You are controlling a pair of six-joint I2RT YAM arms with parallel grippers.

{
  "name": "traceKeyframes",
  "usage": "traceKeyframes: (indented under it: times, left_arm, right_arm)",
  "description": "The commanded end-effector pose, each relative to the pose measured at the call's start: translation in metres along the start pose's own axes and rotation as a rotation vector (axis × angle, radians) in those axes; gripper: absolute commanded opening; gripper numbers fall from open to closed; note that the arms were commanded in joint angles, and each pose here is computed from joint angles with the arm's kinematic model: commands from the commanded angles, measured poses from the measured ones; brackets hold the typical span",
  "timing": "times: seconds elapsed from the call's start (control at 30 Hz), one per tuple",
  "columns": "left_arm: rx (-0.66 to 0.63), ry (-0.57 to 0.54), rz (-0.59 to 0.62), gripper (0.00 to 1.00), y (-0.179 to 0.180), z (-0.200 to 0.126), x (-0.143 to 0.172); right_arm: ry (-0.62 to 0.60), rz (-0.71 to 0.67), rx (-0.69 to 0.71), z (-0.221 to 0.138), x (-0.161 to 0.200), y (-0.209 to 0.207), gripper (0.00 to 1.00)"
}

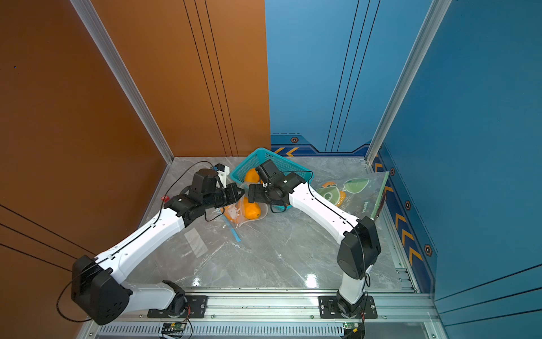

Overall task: Place the mango in a zip-top bag and seal the zipper
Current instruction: Place the mango in the zipper food storage bag, then pick up the mango from the basket.

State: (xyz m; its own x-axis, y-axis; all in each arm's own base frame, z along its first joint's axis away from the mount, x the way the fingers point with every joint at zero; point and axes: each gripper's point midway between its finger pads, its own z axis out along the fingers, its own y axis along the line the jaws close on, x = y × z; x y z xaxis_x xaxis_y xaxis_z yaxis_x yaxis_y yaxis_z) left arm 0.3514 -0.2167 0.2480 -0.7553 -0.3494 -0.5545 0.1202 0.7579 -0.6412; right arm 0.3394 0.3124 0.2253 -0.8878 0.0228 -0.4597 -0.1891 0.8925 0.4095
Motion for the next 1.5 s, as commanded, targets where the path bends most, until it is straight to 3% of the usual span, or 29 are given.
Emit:
traceKeyframes:
  times: [0.0, 0.17, 0.43, 0.67, 0.93, 1.13, 1.47]
  left_arm:
    - [-0.018, -0.043, -0.015, 0.00, 0.002, -0.003, -0.015]
    - [-0.030, -0.064, -0.016, 0.00, 0.006, -0.006, -0.019]
    - [-0.023, -0.063, -0.009, 0.00, 0.002, -0.005, -0.021]
    - [-0.016, -0.060, 0.006, 0.00, 0.000, -0.007, -0.019]
    - [-0.019, -0.035, 0.007, 0.00, 0.003, 0.000, -0.015]
    - [-0.027, -0.031, 0.007, 0.00, 0.005, 0.002, -0.013]
    - [-0.025, -0.023, 0.005, 0.00, 0.005, 0.005, -0.013]
  right_arm:
    - [-0.067, -0.048, 0.037, -0.043, -0.015, -0.019, 0.91]
    - [-0.095, -0.055, 0.118, -0.066, -0.038, -0.061, 0.86]
    - [0.115, -0.327, 0.365, -0.010, -0.061, -0.125, 0.85]
    - [0.276, -0.427, 0.302, 0.051, -0.059, -0.140, 0.82]
    - [0.444, -0.457, 0.214, 0.074, -0.029, -0.146, 0.71]
    - [0.502, -0.470, 0.189, 0.083, -0.017, -0.149, 0.61]
    - [0.557, -0.487, 0.174, 0.112, -0.007, -0.154, 0.69]
